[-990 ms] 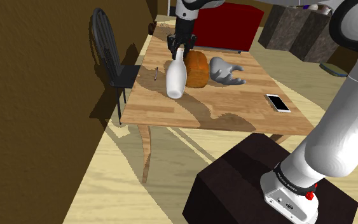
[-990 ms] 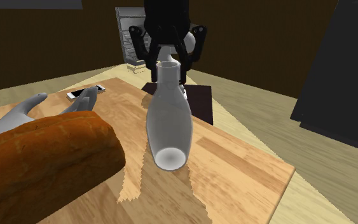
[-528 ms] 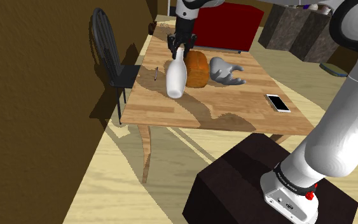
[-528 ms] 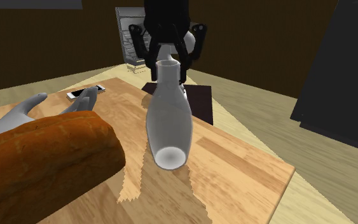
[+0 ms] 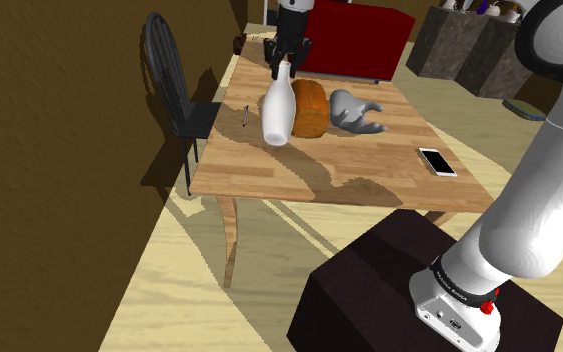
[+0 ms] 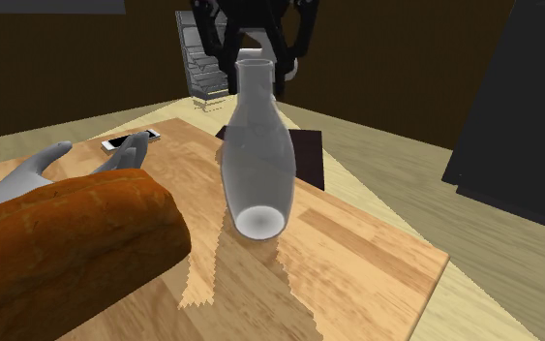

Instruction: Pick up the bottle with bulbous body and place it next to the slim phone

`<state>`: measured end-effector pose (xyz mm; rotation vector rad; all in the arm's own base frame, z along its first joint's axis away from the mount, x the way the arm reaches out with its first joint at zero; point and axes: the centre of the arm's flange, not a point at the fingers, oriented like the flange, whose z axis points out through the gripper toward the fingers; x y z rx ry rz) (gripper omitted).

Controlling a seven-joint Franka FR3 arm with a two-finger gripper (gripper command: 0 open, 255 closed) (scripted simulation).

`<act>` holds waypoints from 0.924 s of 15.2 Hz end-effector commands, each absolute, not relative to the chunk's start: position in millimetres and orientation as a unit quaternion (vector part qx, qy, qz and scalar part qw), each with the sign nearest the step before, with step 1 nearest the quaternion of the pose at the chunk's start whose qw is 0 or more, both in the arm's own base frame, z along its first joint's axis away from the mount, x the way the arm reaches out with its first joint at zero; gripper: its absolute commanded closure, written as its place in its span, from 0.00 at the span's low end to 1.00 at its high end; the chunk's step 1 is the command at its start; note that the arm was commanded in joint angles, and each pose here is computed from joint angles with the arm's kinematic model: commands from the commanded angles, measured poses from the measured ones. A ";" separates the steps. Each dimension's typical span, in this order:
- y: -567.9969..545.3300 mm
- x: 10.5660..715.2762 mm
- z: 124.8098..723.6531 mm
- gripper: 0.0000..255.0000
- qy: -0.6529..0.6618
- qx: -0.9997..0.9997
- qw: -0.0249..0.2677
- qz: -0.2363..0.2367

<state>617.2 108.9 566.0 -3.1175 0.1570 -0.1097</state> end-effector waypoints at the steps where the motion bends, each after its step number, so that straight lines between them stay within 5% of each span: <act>1: 108.3 616.7 577.3 1.00 0.050 -0.998 0.009 -0.035; 14: 9.3 580.1 598.8 1.00 0.050 -0.998 0.009 -0.035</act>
